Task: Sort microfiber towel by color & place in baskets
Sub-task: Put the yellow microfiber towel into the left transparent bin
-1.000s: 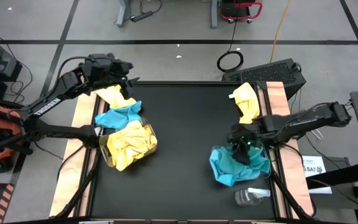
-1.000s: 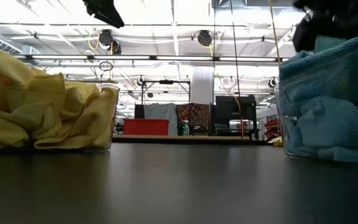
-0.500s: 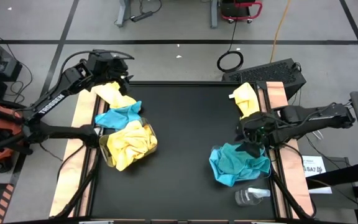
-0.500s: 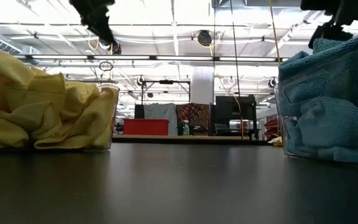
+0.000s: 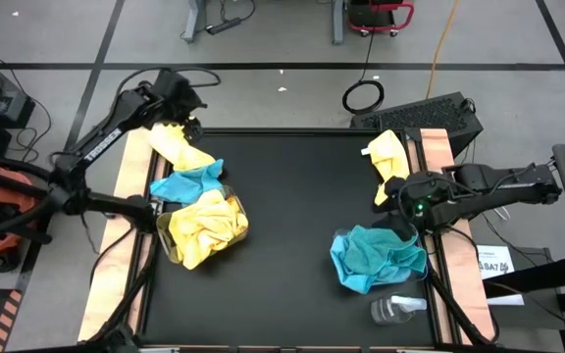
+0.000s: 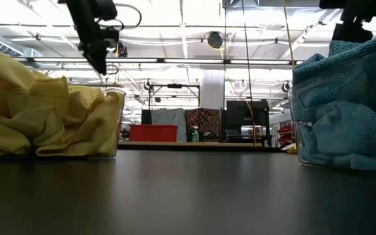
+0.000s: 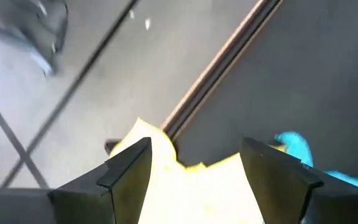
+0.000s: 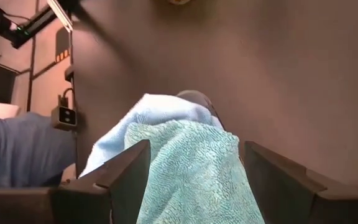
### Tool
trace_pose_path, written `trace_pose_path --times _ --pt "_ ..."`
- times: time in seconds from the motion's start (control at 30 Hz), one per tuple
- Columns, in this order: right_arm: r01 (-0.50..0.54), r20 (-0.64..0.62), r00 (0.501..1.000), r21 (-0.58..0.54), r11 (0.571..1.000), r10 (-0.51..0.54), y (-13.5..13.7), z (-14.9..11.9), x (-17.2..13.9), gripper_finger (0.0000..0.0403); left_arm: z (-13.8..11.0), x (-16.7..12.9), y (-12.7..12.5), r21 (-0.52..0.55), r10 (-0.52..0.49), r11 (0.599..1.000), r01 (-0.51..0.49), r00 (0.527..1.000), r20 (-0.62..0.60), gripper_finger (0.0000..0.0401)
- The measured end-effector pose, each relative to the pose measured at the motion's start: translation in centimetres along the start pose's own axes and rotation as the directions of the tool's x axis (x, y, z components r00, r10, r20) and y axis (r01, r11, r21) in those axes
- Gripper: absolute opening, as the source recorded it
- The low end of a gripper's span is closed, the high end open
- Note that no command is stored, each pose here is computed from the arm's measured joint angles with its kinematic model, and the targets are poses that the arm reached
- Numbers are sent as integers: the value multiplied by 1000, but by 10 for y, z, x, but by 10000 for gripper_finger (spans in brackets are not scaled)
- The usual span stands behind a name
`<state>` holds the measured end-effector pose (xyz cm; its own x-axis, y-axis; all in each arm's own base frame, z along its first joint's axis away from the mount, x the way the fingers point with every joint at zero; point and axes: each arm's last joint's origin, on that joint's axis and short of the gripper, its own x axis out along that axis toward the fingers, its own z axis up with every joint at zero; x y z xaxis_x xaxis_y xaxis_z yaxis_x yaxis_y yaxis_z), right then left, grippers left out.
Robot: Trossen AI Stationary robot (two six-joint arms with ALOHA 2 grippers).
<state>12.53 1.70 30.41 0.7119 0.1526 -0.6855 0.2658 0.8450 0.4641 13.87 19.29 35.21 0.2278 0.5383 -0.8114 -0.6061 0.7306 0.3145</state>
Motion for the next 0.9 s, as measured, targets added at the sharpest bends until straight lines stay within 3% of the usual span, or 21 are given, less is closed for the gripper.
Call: trace_pose_path --times 0.33,0.77,0.9 --pt "-98 120 988 -33 995 101 8 10 -5 249 -9 52 15 -183 -96 982 50 963 -251 252" --pt "-124 154 980 -36 992 128 10 12 -8 249 -19 106 24 -279 -176 959 51 879 -443 252" --pt "-135 158 978 -35 990 139 10 12 -8 249 -27 120 24 -292 -210 954 62 833 -512 252"
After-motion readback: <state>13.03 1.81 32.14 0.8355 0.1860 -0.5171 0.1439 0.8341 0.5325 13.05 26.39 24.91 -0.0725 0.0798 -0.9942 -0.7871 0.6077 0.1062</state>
